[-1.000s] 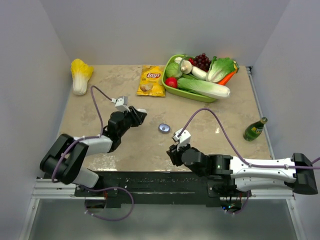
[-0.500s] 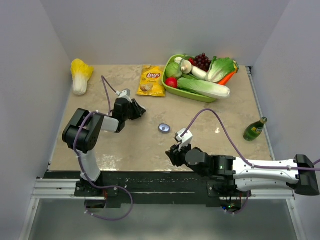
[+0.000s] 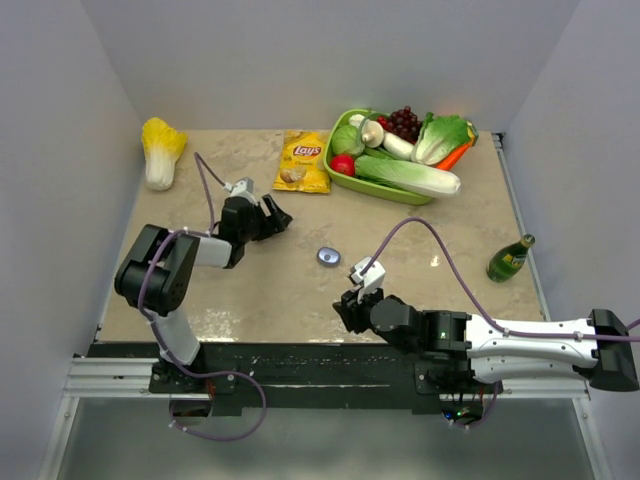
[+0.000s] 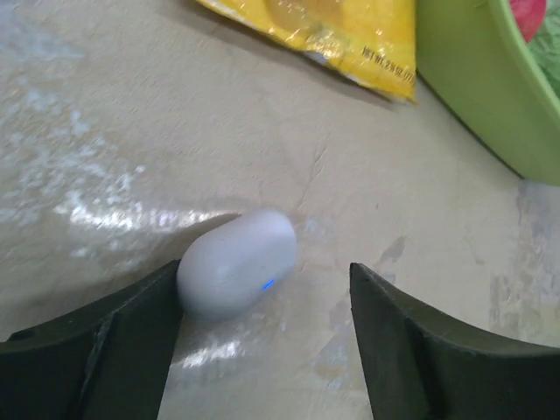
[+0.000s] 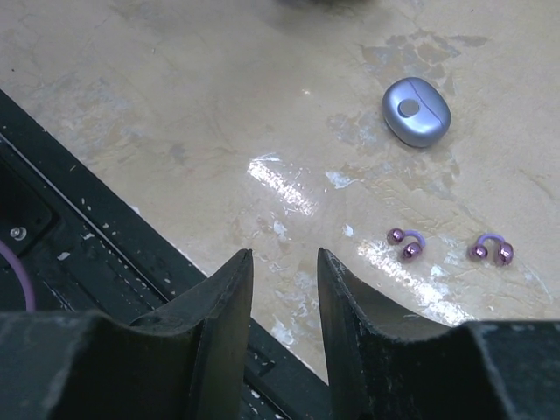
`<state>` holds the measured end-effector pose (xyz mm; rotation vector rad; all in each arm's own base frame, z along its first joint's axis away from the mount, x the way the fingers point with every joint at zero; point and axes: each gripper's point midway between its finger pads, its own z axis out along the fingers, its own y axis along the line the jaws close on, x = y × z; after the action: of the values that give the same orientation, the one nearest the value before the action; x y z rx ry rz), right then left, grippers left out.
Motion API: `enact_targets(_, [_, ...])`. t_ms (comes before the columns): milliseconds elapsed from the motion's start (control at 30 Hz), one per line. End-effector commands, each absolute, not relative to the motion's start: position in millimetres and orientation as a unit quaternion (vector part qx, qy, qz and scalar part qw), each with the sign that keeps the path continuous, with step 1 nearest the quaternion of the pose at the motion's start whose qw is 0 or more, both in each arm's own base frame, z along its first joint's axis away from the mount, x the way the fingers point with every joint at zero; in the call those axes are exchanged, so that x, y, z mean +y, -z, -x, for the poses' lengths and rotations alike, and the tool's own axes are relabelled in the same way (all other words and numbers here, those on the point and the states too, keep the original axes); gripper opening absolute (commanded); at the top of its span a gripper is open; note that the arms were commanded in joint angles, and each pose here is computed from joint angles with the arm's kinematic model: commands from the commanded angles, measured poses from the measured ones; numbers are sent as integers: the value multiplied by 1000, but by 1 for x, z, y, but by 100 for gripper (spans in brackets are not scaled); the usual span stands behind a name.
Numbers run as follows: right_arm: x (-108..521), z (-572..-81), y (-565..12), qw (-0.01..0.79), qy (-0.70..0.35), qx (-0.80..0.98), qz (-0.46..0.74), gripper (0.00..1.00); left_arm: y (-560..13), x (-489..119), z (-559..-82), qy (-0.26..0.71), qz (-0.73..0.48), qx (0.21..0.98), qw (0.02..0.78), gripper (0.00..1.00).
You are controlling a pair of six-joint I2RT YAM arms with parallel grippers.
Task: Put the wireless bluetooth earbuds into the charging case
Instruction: Place the charging case at the center of the board.
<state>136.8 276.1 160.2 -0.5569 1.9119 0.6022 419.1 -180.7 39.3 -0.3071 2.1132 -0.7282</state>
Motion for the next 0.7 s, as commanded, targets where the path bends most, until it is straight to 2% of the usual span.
enact_targets(0, [274, -143, -182, 529, -251, 782, 212, 39, -14, -143, -388, 232, 163, 875, 392, 80])
enact_targets(33, [272, -144, -182, 530, -249, 783, 212, 39, -16, -137, -386, 224, 170, 875, 395, 91])
enact_targets(300, [256, -154, -200, 560, -238, 773, 178, 40, -49, -109, -359, 184, 212, 861, 424, 96])
enact_targets(333, [253, -156, -201, 566, -236, 772, 166, 41, -51, -110, -358, 189, 217, 860, 422, 99])
enact_targets(433, [247, -162, -201, 577, -229, 772, 138, 41, -36, -112, -332, 207, 259, 862, 383, 100])
enact_targets(467, [246, -163, -200, 578, -227, 773, 130, 42, -62, -122, -339, 265, 262, 825, 426, 100])
enact_targets(533, [244, -165, -196, 579, -223, 776, 117, 46, -63, -136, -311, 332, 238, 799, 441, 100])
enact_targets(567, [243, -166, -195, 578, -221, 777, 111, 50, -92, -142, -316, 367, 225, 765, 479, 100])
enact_targets(600, [241, -166, -193, 577, -218, 780, 106, 56, -94, -154, -311, 366, 205, 770, 480, 100])
enact_targets(633, [240, -168, -190, 576, -214, 783, 97, 58, -112, -166, -321, 364, 184, 769, 492, 100])
enact_targets(667, [241, -168, -189, 575, -213, 784, 96, 59, -100, -172, -315, 324, 154, 800, 481, 100])
